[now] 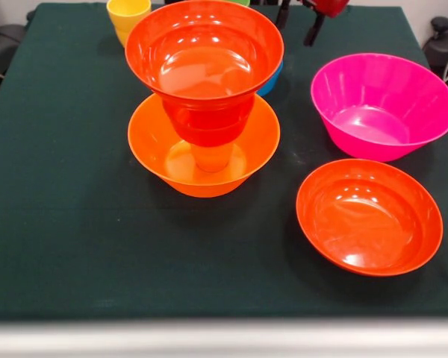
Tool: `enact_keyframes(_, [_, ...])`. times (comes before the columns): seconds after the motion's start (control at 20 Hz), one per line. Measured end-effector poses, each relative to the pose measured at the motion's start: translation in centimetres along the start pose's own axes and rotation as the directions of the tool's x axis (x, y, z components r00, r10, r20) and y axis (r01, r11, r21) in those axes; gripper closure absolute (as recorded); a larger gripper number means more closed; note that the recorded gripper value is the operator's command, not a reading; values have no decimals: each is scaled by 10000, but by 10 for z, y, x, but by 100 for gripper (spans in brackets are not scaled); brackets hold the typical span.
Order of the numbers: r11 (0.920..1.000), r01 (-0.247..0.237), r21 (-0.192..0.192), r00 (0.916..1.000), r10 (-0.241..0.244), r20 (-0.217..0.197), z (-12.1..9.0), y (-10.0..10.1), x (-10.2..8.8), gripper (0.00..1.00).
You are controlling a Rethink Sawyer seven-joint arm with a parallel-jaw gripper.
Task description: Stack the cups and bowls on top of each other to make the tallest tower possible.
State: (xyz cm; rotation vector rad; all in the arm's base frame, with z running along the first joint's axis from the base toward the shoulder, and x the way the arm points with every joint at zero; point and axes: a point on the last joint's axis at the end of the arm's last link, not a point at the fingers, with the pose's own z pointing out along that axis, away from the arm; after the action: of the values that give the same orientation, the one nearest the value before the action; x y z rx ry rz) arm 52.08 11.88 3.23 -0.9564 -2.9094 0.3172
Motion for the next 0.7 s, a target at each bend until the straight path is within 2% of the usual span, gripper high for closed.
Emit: enact_keyframes(0.7, [10000, 16, 85, 10000, -15, -60, 6, -2, 3, 0])
